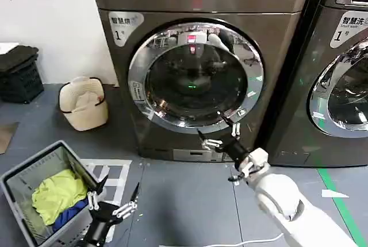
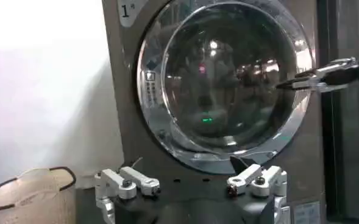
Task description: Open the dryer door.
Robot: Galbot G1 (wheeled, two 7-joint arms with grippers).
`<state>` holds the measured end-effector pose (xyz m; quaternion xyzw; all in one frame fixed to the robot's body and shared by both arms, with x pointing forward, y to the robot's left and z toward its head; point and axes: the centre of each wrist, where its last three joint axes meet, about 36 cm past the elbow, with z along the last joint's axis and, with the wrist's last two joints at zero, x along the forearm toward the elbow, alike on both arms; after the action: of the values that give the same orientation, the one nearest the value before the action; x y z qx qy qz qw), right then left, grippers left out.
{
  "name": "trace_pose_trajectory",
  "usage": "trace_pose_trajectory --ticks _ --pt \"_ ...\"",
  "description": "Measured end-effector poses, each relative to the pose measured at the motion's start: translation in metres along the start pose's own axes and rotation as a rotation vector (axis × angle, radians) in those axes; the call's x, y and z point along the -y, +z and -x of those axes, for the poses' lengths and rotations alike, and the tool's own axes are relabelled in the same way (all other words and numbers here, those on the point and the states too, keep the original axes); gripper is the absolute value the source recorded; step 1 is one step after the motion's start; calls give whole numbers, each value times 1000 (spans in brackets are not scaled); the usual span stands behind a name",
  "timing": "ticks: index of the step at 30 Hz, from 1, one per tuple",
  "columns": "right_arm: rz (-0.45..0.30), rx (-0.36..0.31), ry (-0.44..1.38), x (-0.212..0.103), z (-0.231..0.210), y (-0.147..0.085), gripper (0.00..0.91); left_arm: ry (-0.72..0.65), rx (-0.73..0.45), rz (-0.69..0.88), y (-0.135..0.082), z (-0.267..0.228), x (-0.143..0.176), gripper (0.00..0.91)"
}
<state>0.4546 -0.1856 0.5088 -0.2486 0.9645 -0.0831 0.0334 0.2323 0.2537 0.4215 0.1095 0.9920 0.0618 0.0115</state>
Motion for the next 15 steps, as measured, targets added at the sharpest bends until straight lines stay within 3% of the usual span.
trace_pose_trajectory --ticks 15 --pt "-11 8 -26 -14 37 -5 907 -4 3 0 0 1 0 907"
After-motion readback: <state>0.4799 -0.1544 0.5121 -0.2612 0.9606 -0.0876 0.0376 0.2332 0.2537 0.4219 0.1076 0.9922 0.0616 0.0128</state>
